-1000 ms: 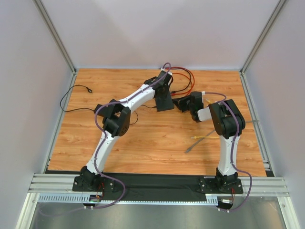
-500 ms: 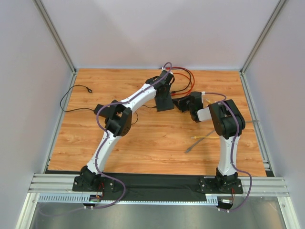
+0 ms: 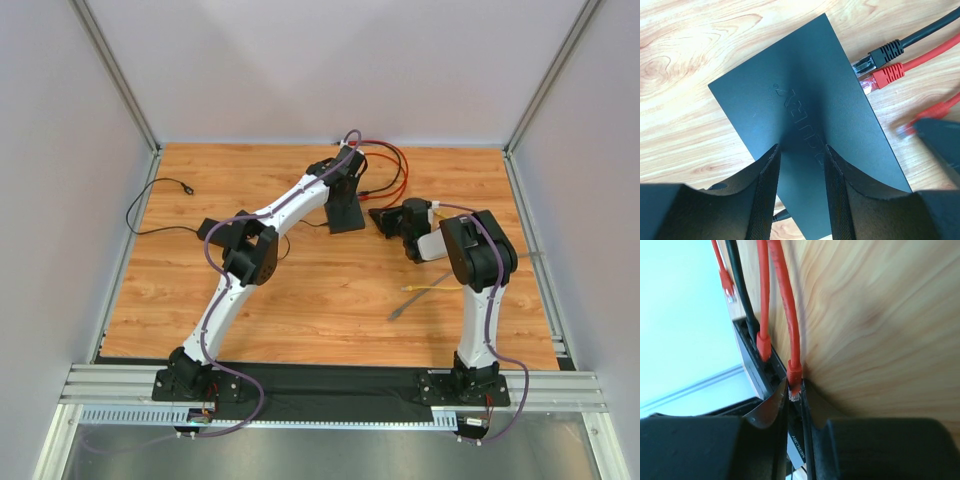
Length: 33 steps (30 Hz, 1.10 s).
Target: Pull the plug from the switch port
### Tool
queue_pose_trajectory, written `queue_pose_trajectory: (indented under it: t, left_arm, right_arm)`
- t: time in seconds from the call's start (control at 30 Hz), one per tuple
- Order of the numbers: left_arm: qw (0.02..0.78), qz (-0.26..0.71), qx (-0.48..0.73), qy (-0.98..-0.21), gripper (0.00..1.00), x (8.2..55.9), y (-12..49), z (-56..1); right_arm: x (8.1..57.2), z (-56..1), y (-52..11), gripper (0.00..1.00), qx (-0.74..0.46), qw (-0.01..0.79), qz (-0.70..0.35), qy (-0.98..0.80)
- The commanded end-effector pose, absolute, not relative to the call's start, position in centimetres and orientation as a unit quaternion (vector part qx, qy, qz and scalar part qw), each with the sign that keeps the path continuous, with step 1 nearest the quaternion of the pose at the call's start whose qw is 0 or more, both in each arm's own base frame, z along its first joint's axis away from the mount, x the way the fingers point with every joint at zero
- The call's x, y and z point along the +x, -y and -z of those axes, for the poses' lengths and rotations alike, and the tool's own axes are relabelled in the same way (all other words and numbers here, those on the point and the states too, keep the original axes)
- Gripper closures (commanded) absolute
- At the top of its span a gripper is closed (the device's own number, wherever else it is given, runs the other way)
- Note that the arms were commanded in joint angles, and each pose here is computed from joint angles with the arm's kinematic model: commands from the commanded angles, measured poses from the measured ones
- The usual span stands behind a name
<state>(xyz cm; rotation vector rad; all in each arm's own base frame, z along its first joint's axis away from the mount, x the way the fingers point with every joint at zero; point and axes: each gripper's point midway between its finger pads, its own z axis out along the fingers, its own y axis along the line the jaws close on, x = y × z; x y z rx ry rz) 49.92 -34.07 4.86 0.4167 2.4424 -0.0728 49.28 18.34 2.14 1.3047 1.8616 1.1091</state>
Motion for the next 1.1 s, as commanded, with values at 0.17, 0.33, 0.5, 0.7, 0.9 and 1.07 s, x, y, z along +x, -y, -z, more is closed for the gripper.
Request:
queue_pose_trajectory:
  t: [0.17,0.33,0.5,0.7,0.9,1.07]
  left_arm:
    - [0.24,-0.005,0.182,-0.954,0.52,47.0,32.2,0.5]
    - [0.239,-0.001,0.185,-0.953,0.51,46.9,32.4,0.6]
    - [0.238,0.01,0.193,-0.952,0.46,46.7,32.7,0.6]
    - [0.235,0.027,0.2,-0.951,0.44,46.5,32.9,0.6]
    - [0.233,0.054,0.203,-0.949,0.42,46.6,33.2,0.4]
    - [0.234,0.069,0.197,-0.95,0.41,46.7,33.1,0.4]
  right_arm:
    - [49.4,-2.2,-14.7,1.0,0.512,0.326,-0.381,-0.697]
    - [49.0,-3.0,-14.8,1.0,0.485,0.336,-0.374,-0.715]
    - [50.1,-6.7,-14.9,1.0,0.416,0.38,-0.365,-0.741]
    - [50.6,-12.7,-14.7,1.0,0.336,0.441,-0.348,-0.756]
    - [50.8,-17.6,-14.6,1.0,0.271,0.474,-0.336,-0.767]
    - [49.0,-18.2,-11.1,1.0,0.318,0.489,-0.267,-0.767]
